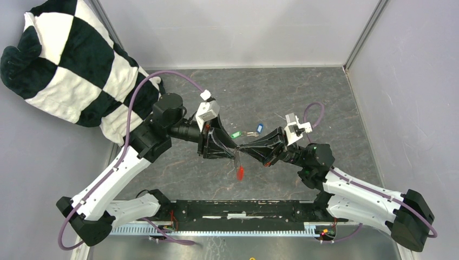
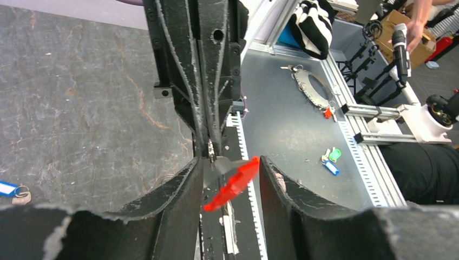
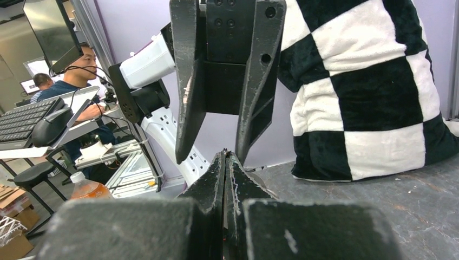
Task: Put the keys on the keyring
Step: Adjust the keyring.
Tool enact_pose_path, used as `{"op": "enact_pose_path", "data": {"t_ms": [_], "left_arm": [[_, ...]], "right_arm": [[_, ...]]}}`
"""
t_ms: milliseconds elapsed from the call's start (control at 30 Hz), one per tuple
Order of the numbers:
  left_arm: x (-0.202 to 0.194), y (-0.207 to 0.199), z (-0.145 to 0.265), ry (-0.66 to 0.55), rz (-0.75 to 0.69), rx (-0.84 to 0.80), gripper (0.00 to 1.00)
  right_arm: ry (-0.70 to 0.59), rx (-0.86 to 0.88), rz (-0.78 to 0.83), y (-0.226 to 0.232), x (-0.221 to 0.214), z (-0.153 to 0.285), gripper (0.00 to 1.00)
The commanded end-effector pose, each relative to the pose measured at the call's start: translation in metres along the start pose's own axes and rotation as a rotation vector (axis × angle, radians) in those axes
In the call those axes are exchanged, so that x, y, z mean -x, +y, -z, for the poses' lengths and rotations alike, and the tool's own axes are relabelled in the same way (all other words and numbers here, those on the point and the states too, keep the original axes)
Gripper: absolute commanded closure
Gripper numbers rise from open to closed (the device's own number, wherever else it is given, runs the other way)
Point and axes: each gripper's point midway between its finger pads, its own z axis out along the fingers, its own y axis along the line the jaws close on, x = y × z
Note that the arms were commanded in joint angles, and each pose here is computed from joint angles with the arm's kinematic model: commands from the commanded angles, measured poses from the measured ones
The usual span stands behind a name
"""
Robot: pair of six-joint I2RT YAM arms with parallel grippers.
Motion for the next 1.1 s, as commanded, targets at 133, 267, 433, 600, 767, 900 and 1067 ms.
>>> {"op": "enact_pose_path", "data": {"t_ms": [133, 267, 433, 600, 767, 900, 1067], "left_arm": [[-0.003, -0.006, 0.004, 0.009, -0.094, -0.015, 0.58], [-0.008, 0.003, 0.004, 0.018, -0.101, 0.025, 0.64], [-0.007, 0.007, 0.002, 0.012, -0.095, 0.036, 0.73], [-0.005, 0.010, 0.002, 0.003, -0.099, 0.049, 0.81], [-0.006, 0.014, 0.001, -0.006, -0.073, 0.069, 0.90], [-0.007, 0.017, -0.001, -0.016, -0.055, 0.079, 0.98], [-0.011, 0.022, 0.004, 0.008, -0.061, 0.129, 0.98]], "right_arm": [[-0.070, 0.054, 0.017, 0.013, 0.023, -0.007, 1.00], [-0.067, 0.054, 0.013, 0.013, 0.021, -0.007, 1.00], [-0.066, 0.047, 0.010, 0.011, 0.020, -0.007, 1.00], [-0.061, 0.048, 0.005, 0.010, 0.018, -0.008, 1.00], [-0.056, 0.057, -0.002, 0.011, 0.017, -0.010, 0.99], [-0.057, 0.063, 0.000, 0.012, 0.018, -0.011, 1.00], [0.004, 0.045, 0.010, 0.010, 0.014, -0.013, 0.85]]}}
